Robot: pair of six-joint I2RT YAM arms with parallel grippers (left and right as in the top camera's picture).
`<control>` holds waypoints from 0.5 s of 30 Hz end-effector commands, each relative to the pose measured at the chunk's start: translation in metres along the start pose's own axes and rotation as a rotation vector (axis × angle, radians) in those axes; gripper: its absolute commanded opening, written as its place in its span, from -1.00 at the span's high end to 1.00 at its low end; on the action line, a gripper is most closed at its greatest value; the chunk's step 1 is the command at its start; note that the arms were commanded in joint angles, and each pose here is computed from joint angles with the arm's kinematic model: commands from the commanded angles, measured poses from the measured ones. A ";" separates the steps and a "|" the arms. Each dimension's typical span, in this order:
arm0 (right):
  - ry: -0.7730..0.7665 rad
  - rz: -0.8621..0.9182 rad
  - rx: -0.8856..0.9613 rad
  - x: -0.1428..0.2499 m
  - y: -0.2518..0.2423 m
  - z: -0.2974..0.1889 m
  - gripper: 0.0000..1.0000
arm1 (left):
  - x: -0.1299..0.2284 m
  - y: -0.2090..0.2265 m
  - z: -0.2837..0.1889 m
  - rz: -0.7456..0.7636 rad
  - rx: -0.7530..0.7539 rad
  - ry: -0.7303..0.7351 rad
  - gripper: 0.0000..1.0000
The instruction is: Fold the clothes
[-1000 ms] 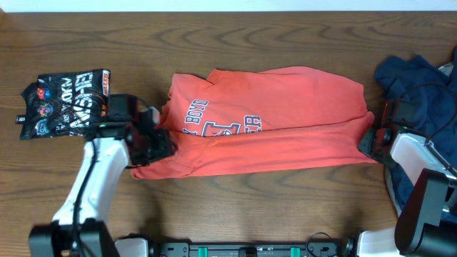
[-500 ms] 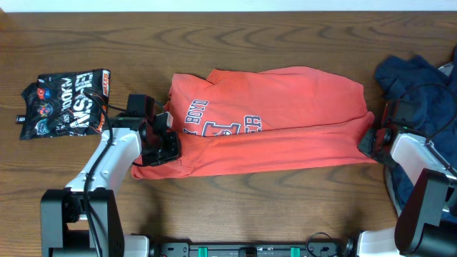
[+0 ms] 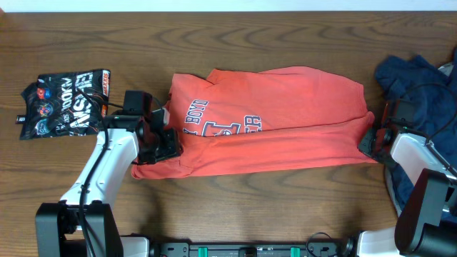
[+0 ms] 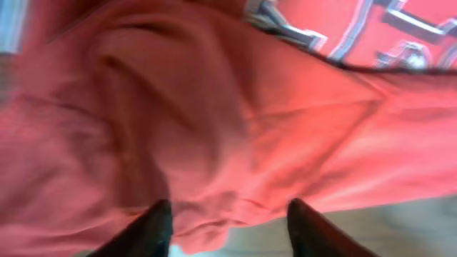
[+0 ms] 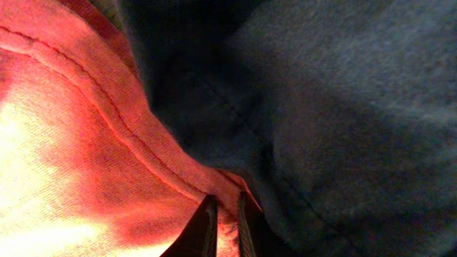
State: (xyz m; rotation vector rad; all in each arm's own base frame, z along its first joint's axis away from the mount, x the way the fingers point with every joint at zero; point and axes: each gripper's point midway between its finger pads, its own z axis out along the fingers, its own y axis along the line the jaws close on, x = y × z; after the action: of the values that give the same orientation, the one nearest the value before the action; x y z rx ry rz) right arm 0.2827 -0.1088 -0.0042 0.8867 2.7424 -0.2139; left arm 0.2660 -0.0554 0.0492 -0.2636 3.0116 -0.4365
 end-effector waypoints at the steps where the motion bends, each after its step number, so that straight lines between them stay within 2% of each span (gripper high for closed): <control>1: 0.091 0.014 0.066 0.028 -0.018 0.017 0.76 | -0.008 0.018 -0.002 0.005 -0.108 -0.045 -0.15; 6: 0.091 0.014 0.066 0.028 -0.018 0.017 0.76 | -0.002 0.016 0.008 0.019 -0.104 -0.024 -0.15; 10: 0.092 0.014 0.066 0.029 -0.018 0.017 0.76 | 0.004 0.011 0.016 0.041 -0.102 0.007 -0.05; 12: 0.092 0.014 0.066 0.029 -0.018 0.017 0.75 | 0.006 0.007 0.018 0.056 -0.099 0.015 0.09; 15: 0.093 0.013 0.066 0.029 -0.019 0.017 0.75 | 0.007 0.000 0.019 0.069 -0.076 0.020 0.53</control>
State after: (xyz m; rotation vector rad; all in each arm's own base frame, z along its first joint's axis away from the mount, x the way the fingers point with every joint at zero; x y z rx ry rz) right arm 0.2826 -0.1088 -0.0042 0.8868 2.7427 -0.2140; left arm 0.2649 -0.0574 0.0338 -0.1814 3.0339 -0.3043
